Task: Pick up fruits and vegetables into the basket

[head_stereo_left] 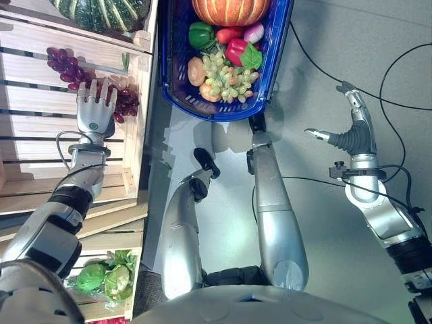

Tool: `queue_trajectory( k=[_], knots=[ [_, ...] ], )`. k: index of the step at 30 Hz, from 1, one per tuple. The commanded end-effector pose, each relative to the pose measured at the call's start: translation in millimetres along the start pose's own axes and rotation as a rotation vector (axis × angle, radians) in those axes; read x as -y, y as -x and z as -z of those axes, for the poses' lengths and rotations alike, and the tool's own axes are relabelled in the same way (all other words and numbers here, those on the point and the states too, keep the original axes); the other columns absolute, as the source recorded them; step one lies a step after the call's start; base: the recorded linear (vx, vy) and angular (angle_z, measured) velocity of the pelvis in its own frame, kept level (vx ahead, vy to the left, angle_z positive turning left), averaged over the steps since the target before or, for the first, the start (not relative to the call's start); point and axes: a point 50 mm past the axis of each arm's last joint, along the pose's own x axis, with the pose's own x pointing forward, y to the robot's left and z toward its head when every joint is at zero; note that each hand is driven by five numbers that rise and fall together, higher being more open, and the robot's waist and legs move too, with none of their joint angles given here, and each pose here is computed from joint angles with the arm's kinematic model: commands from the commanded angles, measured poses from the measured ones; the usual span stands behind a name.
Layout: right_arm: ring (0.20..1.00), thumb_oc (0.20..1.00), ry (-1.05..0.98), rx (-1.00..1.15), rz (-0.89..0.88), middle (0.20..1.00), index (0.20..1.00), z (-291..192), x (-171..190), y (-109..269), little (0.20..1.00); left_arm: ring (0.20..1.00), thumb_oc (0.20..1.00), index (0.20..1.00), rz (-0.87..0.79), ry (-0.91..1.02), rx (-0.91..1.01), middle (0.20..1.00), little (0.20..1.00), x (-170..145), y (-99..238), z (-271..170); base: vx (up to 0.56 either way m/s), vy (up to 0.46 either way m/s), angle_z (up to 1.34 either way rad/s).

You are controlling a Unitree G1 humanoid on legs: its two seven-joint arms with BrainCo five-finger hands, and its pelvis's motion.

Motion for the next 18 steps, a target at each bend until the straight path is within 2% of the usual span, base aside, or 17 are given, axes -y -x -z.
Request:
queue_trajectory(
  k=[1, 10, 18],
  knots=[
    [1.000, 1.000, -0.077, 0.062, 0.060, 1.000, 1.000, -12, -1, 4, 1.000, 1.000, 1.000, 1.000, 0.029, -0.121, -0.065, 1.000, 1.000, 16, 16, 24, 0.00, 0.000, 0.00],
    [1.000, 1.000, -0.082, 0.074, 0.086, 1.000, 1.000, -11, -3, 1, 1.000, 1.000, 1.000, 1.000, 0.015, -0.122, -0.109, 1.000, 1.000, 10, 7, 20, 0.00, 0.000, 0.00],
    [1.000, 1.000, -0.161, 0.054, 0.105, 1.000, 1.000, -9, -4, -1, 1.000, 1.000, 1.000, 1.000, 0.110, -0.119, -0.190, 1.000, 1.000, 15, 2, 26, 0.00, 0.000, 0.00]
  ],
)
